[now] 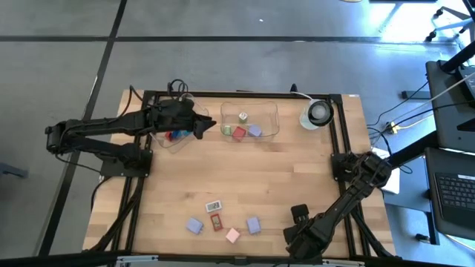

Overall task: Pick & Place Office items
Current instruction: Put the dark blue charger adapter into the right transparent bin

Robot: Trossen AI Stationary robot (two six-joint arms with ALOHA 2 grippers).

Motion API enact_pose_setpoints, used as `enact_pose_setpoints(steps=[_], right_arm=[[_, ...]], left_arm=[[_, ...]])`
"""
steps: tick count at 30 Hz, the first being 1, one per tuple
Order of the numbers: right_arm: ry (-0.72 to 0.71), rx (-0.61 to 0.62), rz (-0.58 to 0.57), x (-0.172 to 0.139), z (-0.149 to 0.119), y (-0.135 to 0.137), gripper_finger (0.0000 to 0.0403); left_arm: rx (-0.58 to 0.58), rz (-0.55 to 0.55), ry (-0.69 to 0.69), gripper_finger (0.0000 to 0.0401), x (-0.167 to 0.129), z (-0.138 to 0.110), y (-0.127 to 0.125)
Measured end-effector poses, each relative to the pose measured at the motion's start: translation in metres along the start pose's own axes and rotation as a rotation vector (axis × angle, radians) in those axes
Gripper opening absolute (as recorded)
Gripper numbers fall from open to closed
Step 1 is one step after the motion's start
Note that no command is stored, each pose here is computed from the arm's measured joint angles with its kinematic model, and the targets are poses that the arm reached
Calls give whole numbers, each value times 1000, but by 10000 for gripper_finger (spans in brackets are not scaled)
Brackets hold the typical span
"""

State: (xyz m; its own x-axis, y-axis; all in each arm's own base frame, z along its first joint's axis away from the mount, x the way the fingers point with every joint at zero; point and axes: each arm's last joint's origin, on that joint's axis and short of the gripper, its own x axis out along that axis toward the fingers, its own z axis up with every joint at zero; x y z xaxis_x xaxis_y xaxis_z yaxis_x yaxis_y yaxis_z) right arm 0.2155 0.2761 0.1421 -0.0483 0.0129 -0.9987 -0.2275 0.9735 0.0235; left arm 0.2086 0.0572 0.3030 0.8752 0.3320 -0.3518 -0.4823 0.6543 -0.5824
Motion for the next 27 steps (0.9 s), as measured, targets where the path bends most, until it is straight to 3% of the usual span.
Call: enact_pose_setpoints(steps=[9, 20, 27], right_arm=[[35, -121, 18, 0, -16, 16, 234], [17, -115, 2, 0, -16, 17, 224], [17, -113, 4, 0, -16, 17, 162]], left_arm=[[-11, 8, -6, 185, 0, 0, 0], [-13, 8, -7, 185, 0, 0, 0], [-13, 8, -7, 185, 0, 0, 0]])
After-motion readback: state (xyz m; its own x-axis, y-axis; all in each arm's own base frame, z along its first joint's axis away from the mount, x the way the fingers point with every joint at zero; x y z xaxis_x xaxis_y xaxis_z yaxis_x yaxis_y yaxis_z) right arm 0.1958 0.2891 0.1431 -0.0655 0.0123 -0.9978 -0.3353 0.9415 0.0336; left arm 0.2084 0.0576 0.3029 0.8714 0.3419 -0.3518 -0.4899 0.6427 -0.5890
